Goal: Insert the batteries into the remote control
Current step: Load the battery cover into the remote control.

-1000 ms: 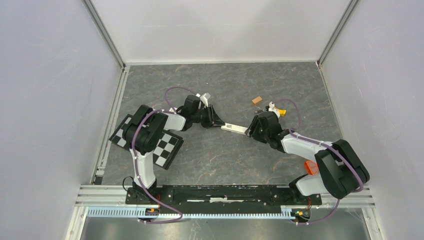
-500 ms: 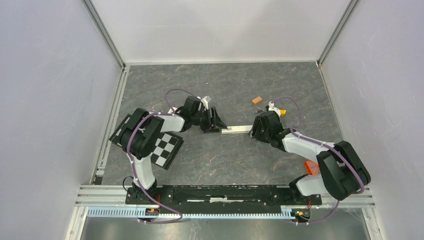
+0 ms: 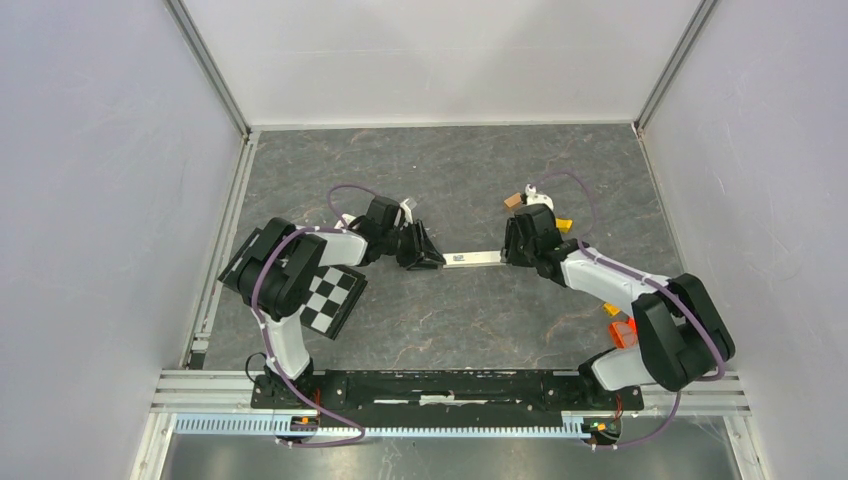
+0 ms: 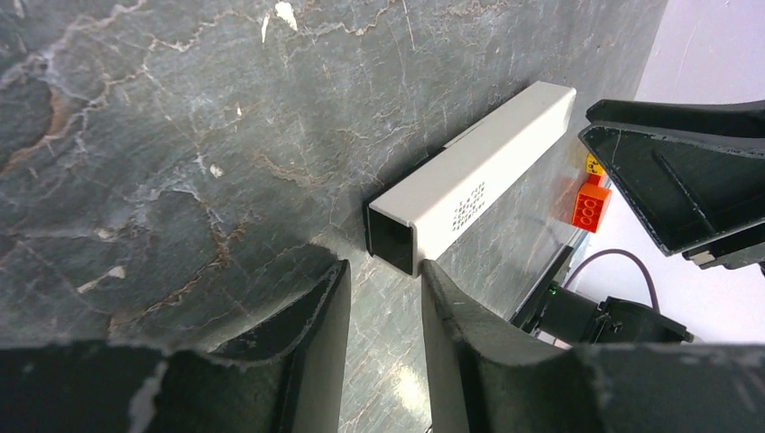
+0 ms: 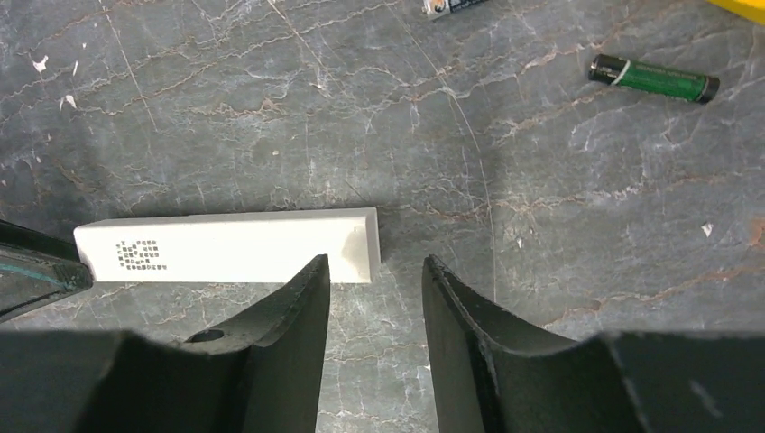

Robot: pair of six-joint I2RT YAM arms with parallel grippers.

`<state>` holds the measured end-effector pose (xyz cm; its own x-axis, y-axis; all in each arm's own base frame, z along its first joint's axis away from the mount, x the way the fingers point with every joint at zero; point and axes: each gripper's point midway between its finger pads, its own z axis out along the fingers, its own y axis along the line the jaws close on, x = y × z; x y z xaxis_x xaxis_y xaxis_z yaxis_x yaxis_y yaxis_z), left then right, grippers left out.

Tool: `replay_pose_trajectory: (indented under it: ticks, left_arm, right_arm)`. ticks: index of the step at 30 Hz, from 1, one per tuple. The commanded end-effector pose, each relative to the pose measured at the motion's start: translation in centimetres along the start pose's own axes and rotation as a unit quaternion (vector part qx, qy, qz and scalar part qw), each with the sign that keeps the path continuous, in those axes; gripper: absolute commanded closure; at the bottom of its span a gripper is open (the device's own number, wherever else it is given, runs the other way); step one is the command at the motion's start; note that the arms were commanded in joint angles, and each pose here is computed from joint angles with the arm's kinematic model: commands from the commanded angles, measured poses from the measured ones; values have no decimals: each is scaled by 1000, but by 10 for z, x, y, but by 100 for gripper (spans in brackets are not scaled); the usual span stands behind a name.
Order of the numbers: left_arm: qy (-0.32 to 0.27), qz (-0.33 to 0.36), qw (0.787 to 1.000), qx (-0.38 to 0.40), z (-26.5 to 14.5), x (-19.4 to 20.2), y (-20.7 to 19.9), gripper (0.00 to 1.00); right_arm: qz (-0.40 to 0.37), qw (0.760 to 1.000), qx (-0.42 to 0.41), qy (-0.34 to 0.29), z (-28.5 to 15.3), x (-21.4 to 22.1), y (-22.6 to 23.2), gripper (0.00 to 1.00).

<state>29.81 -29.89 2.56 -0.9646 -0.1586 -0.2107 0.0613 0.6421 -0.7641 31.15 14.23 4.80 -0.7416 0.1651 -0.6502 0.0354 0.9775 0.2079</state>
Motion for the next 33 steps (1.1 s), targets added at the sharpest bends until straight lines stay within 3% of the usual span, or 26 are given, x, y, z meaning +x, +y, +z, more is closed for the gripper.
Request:
replay_pose_trajectory:
  ticks: [1, 17, 33]
  left_arm:
    - [12, -26, 999, -35, 0, 12, 16, 60]
    - [7, -18, 999, -32, 5, -2, 8, 60]
    - [15, -31, 999, 3, 10, -1, -2, 84]
  right_arm:
    - [-27, 1000, -12, -11, 5, -16, 9, 54]
    - [-15, 999, -30, 25, 18, -1, 18, 76]
    - [78, 983, -116, 121, 13, 51, 48, 84]
